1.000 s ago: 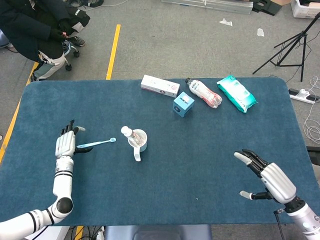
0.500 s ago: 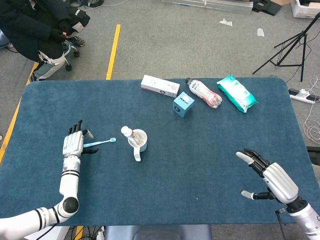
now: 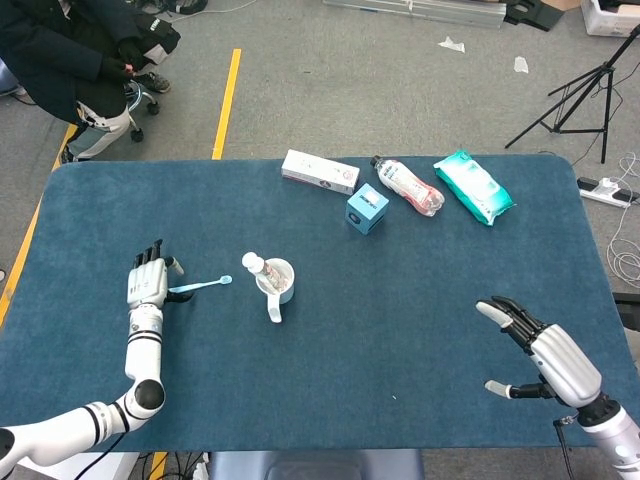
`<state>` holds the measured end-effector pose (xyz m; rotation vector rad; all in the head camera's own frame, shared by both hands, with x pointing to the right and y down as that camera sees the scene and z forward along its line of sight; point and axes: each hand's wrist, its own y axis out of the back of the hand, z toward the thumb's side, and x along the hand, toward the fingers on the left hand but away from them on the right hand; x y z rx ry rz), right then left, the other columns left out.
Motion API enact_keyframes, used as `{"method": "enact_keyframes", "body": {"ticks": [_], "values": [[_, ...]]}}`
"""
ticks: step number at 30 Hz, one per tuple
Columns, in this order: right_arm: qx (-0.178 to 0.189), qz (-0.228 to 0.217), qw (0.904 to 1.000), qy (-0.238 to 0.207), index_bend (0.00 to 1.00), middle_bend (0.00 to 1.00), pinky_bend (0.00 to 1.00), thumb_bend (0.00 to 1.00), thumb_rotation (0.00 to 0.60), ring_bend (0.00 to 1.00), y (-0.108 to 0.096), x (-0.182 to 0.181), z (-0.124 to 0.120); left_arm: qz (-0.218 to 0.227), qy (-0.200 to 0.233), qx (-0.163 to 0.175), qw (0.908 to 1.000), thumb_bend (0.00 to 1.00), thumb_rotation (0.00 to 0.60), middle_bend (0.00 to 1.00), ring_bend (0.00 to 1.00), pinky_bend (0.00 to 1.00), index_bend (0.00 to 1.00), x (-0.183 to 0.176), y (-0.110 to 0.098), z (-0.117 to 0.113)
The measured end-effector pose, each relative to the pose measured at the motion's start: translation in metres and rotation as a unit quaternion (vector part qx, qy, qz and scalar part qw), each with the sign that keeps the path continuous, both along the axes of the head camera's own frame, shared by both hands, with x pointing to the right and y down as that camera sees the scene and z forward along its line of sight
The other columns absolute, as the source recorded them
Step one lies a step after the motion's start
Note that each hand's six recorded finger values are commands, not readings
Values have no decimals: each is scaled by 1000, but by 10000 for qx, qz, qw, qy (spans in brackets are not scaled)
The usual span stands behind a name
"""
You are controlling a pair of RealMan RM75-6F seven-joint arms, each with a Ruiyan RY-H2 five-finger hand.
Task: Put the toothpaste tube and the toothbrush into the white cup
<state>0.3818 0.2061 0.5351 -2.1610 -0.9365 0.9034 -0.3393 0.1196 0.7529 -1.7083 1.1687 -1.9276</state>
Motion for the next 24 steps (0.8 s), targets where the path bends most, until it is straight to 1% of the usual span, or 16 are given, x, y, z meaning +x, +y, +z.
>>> {"method": "enact_keyframes", "body": {"ticks": [5, 12, 24], "values": [[7, 7, 10000, -6, 24, 147, 403, 11, 600, 85, 0, 1, -1, -46, -11, -63, 10000, 153, 600, 0, 0, 0, 447, 0, 2, 7], [15, 19, 10000, -18, 24, 147, 403, 12, 600, 85, -1, 1, -1, -61, 25, -43, 10000, 154, 600, 0, 0, 0, 455, 3, 1, 12], [34, 44, 10000, -56, 24, 147, 403, 12, 600, 85, -1, 3, -4, -90, -92, -124, 9998, 161, 600, 0, 0, 0, 469, 3, 1, 22]]}}
